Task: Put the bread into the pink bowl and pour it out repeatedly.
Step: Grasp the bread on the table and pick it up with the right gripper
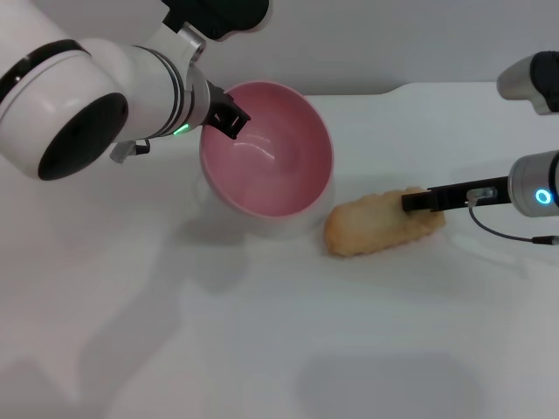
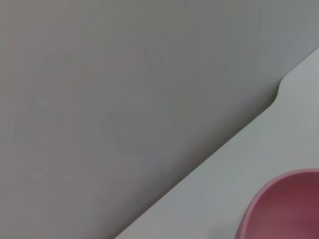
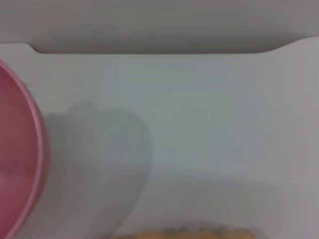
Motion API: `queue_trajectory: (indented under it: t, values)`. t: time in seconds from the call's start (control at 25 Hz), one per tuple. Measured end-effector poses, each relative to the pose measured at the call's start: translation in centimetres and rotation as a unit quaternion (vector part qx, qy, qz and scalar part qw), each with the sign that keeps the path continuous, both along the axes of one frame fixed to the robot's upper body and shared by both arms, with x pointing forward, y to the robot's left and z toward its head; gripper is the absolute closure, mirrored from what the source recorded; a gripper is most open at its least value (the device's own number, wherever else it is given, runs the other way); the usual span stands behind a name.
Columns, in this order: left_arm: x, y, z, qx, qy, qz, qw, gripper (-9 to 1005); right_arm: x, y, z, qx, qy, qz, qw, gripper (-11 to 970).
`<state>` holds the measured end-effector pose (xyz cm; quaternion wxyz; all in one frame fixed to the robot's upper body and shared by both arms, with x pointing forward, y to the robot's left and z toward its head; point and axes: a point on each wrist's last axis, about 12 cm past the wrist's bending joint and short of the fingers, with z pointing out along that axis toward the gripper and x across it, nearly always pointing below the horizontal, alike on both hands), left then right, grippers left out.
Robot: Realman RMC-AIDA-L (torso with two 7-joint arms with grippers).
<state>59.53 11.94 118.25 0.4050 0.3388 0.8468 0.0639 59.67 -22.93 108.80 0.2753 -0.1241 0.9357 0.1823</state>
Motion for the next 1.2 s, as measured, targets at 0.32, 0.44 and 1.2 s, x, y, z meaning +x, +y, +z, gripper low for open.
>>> queue_trajectory:
  t: [0.32,0.44,1.2]
  values:
    - [0.0,0.0,0.0,0.000,-0.001,0.000,1.000,941,0.5,0.4,-1.1,-0.008,0.010,0.001,1.000,475]
    - [0.0,0.0,0.0,0.000,-0.001,-0.001,1.000,941,0.6,0.9,-1.5,-0.018,0.013,0.011,1.000,486]
    - [0.0,-0.1,0.1,-0.002,-0.003,-0.001,1.000,940,-0.8,1.7,1.5,-0.013,-0.020,0.059,0.998,588]
